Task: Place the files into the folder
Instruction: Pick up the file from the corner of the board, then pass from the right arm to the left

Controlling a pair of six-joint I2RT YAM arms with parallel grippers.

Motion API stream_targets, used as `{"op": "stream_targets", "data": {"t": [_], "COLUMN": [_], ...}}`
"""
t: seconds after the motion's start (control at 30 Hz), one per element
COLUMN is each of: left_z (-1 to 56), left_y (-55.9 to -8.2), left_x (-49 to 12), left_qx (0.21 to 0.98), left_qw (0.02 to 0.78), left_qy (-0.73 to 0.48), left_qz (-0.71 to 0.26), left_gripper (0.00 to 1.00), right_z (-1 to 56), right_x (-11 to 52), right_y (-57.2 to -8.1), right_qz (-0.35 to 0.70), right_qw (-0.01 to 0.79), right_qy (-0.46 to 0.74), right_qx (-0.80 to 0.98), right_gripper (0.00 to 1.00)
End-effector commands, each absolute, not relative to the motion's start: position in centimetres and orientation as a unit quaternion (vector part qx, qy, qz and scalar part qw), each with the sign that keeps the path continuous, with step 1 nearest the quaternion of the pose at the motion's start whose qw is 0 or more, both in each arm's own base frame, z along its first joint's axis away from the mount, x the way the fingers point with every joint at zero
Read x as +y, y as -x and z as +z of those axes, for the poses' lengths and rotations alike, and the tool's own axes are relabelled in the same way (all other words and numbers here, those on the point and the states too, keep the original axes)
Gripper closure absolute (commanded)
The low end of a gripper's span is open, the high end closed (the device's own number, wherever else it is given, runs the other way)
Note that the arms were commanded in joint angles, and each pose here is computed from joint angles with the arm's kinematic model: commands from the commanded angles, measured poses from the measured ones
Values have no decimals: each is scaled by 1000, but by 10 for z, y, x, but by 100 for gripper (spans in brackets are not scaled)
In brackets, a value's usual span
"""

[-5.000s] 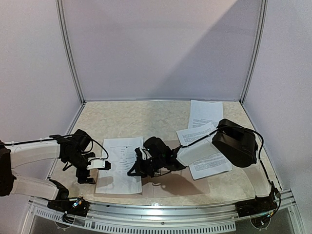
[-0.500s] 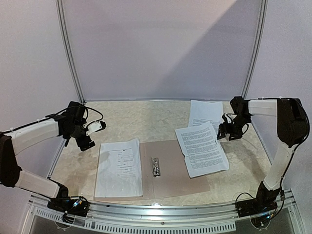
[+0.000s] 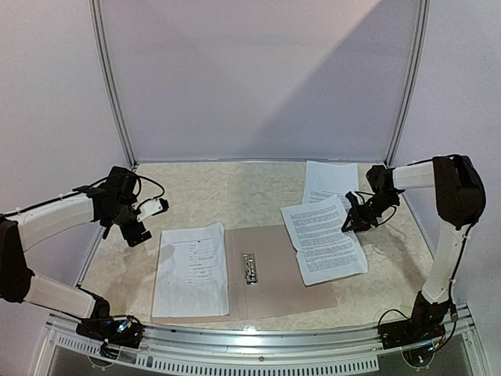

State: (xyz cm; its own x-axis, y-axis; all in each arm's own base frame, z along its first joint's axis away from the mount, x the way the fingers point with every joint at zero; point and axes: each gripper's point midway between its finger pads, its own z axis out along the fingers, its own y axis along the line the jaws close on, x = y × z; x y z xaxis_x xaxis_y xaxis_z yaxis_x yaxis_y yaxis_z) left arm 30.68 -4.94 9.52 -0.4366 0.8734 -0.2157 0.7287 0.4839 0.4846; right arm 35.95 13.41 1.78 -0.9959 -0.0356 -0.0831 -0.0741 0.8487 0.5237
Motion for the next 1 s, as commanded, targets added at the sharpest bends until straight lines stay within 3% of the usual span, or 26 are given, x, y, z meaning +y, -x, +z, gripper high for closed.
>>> {"op": "stream_targets", "data": {"t": [0.0, 0.23, 0.47, 0.77, 0.97], "left_z": [100, 167, 279, 375, 389], "left_y": [-299, -304, -272, -252, -252], "left_x": [-51, -84, -160, -208, -225], "left_qx": [833, 818, 731, 648, 619], "left_qw": [227, 305, 408, 462, 448], "left_qy": [-479, -481, -533, -524, -515], "left_qz": [155, 83, -126, -305, -389], "left_gripper": [6, 4, 0, 0, 0], "right_z": [44, 179, 314, 427, 445], "right_x": [151, 204, 330, 385, 388], "right_y": [-366, -375, -306, -232, -216], "right_qz": [329, 333, 372, 542, 589], "right_qw": [41, 213, 391, 472, 466], "right_qy": [30, 164, 360, 412, 416], "right_qx": [943, 904, 761, 560, 513], "right_gripper": [100, 100, 100, 100, 100]}}
